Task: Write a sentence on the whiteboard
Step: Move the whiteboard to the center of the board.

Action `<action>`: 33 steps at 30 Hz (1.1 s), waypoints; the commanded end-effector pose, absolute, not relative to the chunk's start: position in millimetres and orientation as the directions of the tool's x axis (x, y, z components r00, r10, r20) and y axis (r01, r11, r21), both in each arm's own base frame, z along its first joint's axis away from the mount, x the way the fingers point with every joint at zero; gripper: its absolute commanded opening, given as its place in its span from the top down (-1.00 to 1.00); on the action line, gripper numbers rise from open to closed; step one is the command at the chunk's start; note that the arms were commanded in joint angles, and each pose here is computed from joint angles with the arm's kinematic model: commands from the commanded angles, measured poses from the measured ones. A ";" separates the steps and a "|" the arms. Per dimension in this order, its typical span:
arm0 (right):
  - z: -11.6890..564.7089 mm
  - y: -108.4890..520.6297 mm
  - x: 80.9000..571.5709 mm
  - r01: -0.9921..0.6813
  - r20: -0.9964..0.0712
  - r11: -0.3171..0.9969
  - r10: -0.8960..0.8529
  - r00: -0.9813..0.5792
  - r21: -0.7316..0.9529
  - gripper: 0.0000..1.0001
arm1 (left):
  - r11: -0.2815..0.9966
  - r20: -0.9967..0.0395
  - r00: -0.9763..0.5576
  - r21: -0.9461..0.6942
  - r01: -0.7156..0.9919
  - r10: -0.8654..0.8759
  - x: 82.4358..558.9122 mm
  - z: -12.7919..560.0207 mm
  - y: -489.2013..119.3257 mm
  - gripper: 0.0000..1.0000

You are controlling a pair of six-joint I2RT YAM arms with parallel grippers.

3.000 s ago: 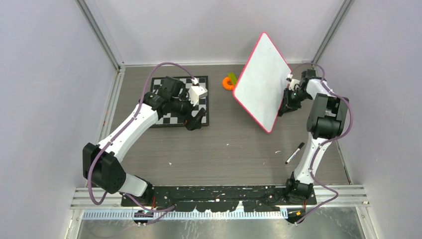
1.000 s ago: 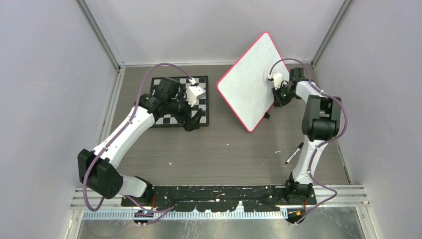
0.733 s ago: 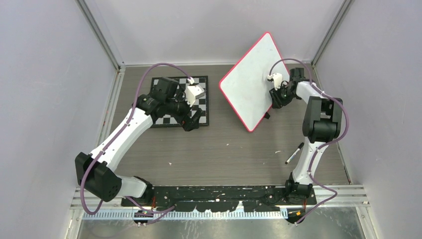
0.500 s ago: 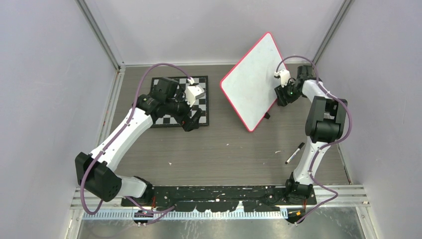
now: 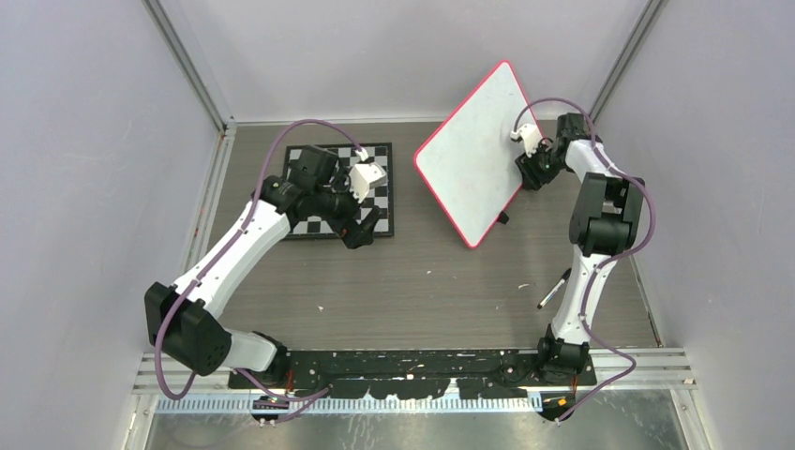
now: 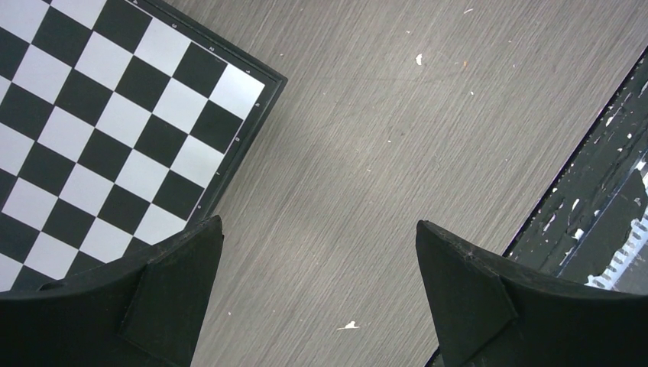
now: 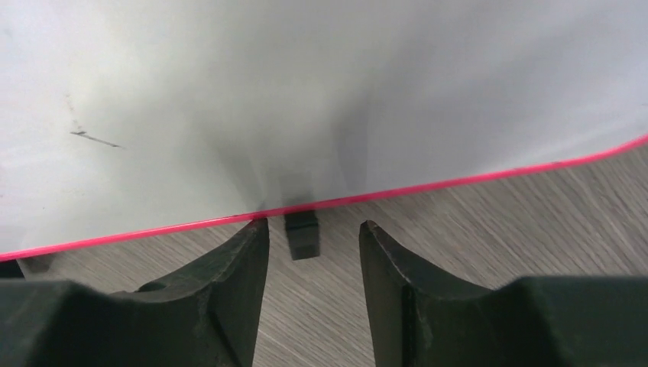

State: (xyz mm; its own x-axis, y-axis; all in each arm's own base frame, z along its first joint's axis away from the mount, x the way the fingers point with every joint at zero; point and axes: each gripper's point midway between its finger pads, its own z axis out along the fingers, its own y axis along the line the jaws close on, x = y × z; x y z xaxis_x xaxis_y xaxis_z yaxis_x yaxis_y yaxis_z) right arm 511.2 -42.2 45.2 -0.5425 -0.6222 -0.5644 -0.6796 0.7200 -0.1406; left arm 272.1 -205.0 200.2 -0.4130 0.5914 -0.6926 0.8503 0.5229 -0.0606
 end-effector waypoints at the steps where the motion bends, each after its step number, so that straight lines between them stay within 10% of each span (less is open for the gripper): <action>1: 44.8 -24.9 507.3 -0.753 -0.552 0.644 -0.679 -0.484 -0.131 0.02 | 0.513 -0.712 -0.380 -0.032 0.858 0.590 278.7 212.9 -208.4 -1.00; 13: 38.6 0.4 479.7 -0.687 -0.576 0.719 -0.608 -0.547 -0.107 0.97 | 0.550 -0.728 -0.412 -0.057 0.833 0.548 280.7 216.1 -211.0 -0.99; 33: 28.8 38.9 372.0 -0.535 -0.494 0.836 -0.520 -0.697 -0.124 0.99 | 0.577 -0.779 -0.415 -0.085 0.813 0.470 282.1 231.3 -217.3 -0.99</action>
State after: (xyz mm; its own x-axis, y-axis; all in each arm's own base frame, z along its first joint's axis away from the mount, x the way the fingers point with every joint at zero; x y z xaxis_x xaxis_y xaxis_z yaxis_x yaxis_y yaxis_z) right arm 393.4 36.1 27.3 -0.6940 -0.4991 -0.5189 -0.5156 0.8476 -0.1256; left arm 281.0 -212.5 209.1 -0.4559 0.5164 -0.7249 0.8092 0.5796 -0.0960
